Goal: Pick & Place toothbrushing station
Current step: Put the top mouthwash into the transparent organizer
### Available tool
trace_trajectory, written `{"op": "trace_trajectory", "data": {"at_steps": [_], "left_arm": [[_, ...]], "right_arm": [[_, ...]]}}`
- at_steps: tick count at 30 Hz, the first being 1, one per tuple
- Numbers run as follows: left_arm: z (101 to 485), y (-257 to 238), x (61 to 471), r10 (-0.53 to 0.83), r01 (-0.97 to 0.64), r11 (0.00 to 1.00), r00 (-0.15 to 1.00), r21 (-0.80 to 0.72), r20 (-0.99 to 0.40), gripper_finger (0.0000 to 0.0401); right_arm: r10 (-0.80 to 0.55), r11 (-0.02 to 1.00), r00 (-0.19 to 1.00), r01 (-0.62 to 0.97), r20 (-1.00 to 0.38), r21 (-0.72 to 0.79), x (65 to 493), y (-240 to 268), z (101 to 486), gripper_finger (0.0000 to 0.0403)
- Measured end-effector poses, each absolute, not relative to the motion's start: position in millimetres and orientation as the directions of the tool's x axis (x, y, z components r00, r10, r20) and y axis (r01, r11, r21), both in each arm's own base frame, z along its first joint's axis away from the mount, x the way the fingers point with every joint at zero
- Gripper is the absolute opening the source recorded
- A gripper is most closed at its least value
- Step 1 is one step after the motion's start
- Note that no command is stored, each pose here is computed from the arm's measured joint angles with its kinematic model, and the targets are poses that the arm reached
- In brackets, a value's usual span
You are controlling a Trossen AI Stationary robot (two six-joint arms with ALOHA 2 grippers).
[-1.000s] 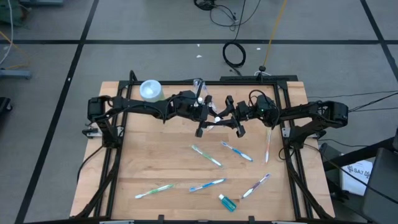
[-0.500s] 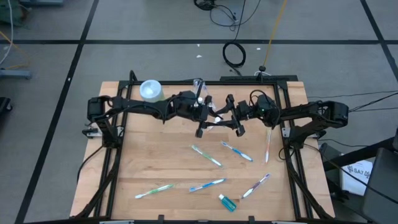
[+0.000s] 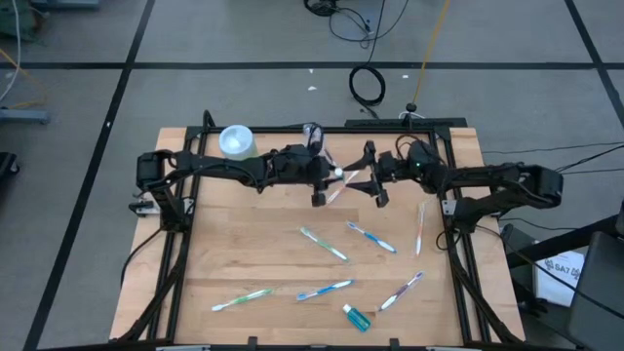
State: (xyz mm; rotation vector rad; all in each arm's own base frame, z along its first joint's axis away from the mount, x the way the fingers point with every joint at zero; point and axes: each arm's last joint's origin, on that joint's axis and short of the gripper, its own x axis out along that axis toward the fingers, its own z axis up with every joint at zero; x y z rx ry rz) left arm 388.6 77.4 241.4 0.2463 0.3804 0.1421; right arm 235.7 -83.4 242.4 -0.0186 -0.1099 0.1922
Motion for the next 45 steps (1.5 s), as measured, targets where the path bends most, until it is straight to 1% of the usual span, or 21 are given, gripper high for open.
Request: {"op": "trace_trajectory", "data": {"at_steps": [3,5,6,8,11,18,24,33,39,45], "left_arm": [[242,83,386,0.374,-0.304,0.922,0.861,0.240,-0.345,0.0122],[240,87,383,0.503,-0.454,0.864,0.787,0.215,-0.358,0.0122],[238,89,381,0.546,-0.509,0.837,0.751,0.200,-0.372,0.0122],[233,93,378,0.583,-0.574,0.803,0.699,0.160,-0.415,0.0122],[228,94,374,0.590,-0.608,0.784,0.664,0.128,-0.460,0.0122],[225,101,374,0.598,-0.642,0.762,0.653,0.078,-0.465,0.0122],[207,104,377,0.592,-0.649,0.756,0.619,0.088,-0.517,0.0122],[200,103,377,0.584,-0.633,0.765,0.599,0.123,-0.548,0.0122],[197,103,376,0.506,-0.579,0.811,0.627,0.081,-0.592,0.0122],[196,112,372,0.527,-0.625,0.779,0.602,0.057,-0.600,0.0122]], "right_arm": [[0.159,0.987,0.985,-0.158,0.069,-0.030,235,-86,239,0.0213],[0.118,0.993,0.991,-0.117,0.065,-0.028,235,-87,238,0.0212],[0.094,0.995,0.994,-0.092,0.063,-0.025,235,-88,238,0.0212],[0.062,0.998,0.996,-0.060,0.057,-0.032,235,-89,237,0.0212],[0.057,0.997,0.997,-0.055,0.042,-0.056,235,-89,236,0.0212],[0.058,0.996,0.997,-0.055,0.043,-0.071,235,-89,236,0.0212],[0.059,0.996,0.997,-0.057,0.038,-0.069,235,-89,235,0.0212],[0.059,0.997,0.998,-0.058,0.030,-0.057,235,-89,235,0.0212],[0.059,0.997,0.998,-0.058,0.028,-0.056,235,-89,234,0.0212],[0.060,0.997,0.998,-0.058,0.026,-0.055,235,-89,234,0.0212]]}}
